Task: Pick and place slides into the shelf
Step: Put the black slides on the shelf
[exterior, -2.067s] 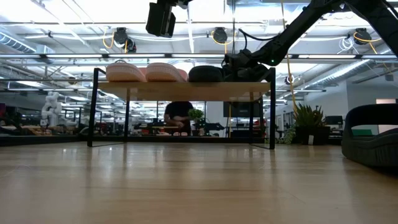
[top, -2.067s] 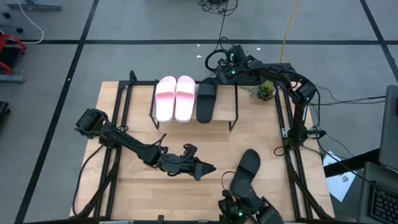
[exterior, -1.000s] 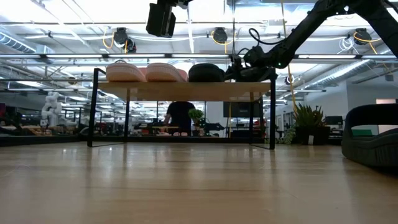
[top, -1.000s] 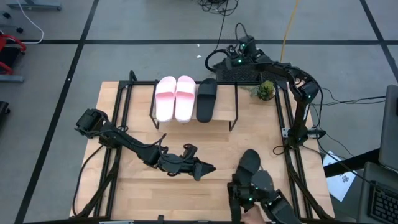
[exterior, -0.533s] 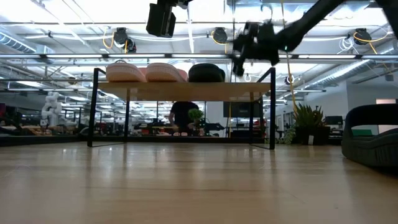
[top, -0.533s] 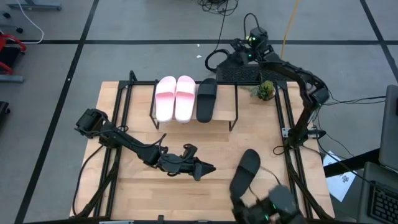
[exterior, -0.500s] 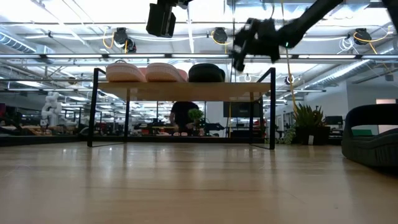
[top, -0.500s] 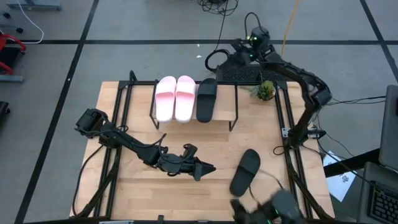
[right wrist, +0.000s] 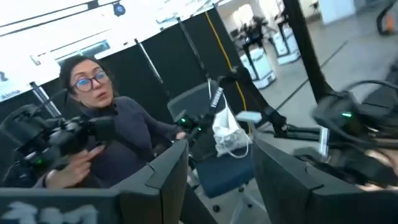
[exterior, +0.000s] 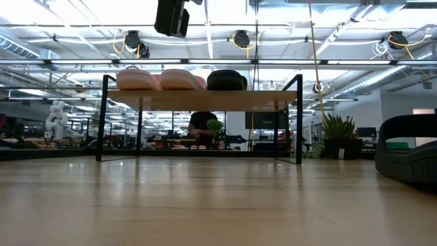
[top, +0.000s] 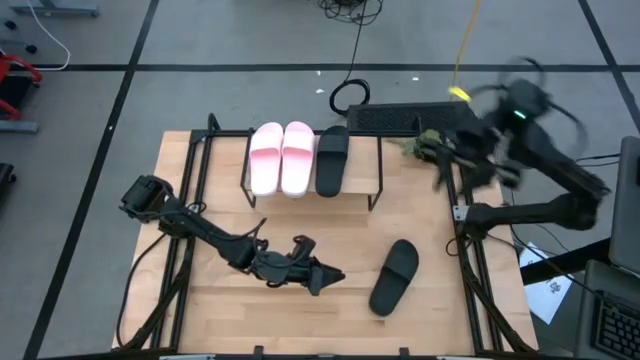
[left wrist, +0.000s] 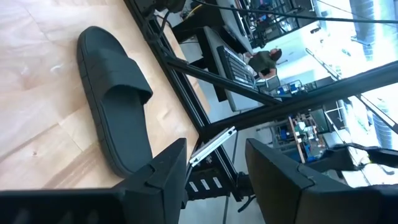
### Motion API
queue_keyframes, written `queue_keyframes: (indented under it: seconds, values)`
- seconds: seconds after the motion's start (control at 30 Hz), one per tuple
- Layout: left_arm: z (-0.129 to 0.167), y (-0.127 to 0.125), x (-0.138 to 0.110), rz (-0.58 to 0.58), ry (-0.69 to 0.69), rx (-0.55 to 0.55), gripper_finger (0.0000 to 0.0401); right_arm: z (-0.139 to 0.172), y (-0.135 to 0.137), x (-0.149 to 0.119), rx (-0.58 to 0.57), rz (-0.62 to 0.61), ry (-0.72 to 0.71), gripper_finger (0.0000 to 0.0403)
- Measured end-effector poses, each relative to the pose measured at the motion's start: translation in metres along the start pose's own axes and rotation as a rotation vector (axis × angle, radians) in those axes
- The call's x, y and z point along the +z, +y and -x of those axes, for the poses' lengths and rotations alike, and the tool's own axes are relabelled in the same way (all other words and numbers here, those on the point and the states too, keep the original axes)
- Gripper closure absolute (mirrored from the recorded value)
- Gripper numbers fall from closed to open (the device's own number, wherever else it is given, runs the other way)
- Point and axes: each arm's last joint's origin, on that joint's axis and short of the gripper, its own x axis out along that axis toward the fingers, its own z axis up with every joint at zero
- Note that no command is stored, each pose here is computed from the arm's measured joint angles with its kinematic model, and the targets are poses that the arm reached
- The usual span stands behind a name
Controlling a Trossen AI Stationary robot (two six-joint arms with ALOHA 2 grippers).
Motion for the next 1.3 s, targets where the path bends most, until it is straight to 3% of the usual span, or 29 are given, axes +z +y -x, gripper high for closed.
queue_keyframes:
  seconds: [0.1, 0.2, 0.33, 0.43, 0.6, 0.83, 1.0, 1.3]
  values:
    - [0.001, -0.001, -0.002, 0.003, -0.008, 0.002, 0.0238, -0.006, 0.039, -0.024, -0.071, -0.026, -0.021, 0.0234]
    - [0.001, -0.001, -0.002, 0.005, -0.008, 0.002, 0.0238, -0.002, 0.060, -0.058, -0.263, -0.119, 0.039, 0.0234]
    - [0.001, 0.000, -0.001, 0.005, -0.010, 0.003, 0.0238, 0.013, 0.065, -0.106, -0.666, -0.336, 0.262, 0.0234]
    - [0.000, 0.000, 0.001, 0.004, -0.015, 0.006, 0.0238, 0.015, 0.053, -0.135, -0.808, -0.484, 0.377, 0.0234]
    - [-0.002, 0.002, 0.005, 0.002, -0.003, 0.005, 0.0238, -0.005, 0.007, -0.186, -0.755, -0.712, 0.475, 0.0234]
    - [-0.003, 0.003, 0.007, -0.015, 0.010, 0.001, 0.0238, -0.019, -0.056, -0.278, -0.735, -0.898, 0.600, 0.0234]
    - [-0.003, 0.003, 0.006, -0.009, 0.024, -0.004, 0.0238, -0.020, -0.078, -0.315, -0.710, -0.903, 0.529, 0.0234]
    - [-0.003, 0.003, 0.006, -0.005, 0.026, -0.004, 0.0238, -0.018, -0.093, -0.342, -0.725, -0.823, 0.438, 0.0234]
